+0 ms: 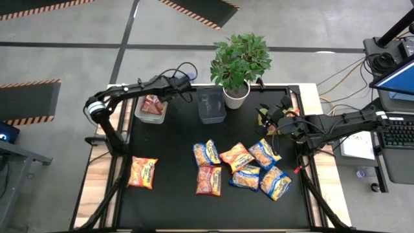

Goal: Sort Maruchan noodles
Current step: Put the red noodle pack into the white bin, then put the blue noodle pack into the black bin

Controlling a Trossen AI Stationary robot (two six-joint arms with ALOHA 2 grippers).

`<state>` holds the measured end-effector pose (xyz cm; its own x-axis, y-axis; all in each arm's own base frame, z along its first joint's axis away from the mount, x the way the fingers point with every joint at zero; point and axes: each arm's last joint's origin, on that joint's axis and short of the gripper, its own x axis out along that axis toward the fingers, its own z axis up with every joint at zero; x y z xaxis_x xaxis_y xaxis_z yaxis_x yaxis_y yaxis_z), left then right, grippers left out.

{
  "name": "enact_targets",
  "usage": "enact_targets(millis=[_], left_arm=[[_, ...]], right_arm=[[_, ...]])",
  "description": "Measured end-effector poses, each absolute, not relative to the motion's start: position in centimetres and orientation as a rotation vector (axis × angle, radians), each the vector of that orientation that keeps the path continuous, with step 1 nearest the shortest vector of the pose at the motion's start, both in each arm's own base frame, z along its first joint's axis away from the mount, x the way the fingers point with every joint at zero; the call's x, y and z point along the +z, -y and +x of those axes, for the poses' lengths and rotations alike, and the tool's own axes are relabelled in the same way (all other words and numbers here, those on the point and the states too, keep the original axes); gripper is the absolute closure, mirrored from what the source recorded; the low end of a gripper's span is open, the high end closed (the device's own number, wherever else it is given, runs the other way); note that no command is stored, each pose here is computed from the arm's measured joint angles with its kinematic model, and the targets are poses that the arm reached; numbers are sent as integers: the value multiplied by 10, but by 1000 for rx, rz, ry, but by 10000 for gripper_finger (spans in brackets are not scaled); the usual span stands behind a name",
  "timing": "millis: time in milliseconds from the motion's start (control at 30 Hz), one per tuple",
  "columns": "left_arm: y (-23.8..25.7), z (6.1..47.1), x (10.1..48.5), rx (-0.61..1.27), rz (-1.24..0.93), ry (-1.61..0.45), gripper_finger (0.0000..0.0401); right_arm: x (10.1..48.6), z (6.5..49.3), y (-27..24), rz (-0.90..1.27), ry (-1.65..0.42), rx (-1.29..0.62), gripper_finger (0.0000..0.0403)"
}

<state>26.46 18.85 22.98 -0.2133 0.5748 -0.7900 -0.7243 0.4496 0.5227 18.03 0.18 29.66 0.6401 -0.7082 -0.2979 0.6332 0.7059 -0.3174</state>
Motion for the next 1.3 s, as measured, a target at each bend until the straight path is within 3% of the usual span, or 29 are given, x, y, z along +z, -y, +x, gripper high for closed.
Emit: enact_targets(millis=[433,833,1133,1300], left_arm=[[-162,281,253,1084,-45,-1273,324],[-44,288,301,720,153,-1047,324],[48,277,274,399,288,-878,323],[71,275,246,320,287,-775,323]], right_arm=[[297,180,-2,-190,-420,-770,303],[298,182,-2,-136,-384,-763,303],[295,189,-6,-11,-371,-658,303],[292,207,-13,96,-347,-481,303]])
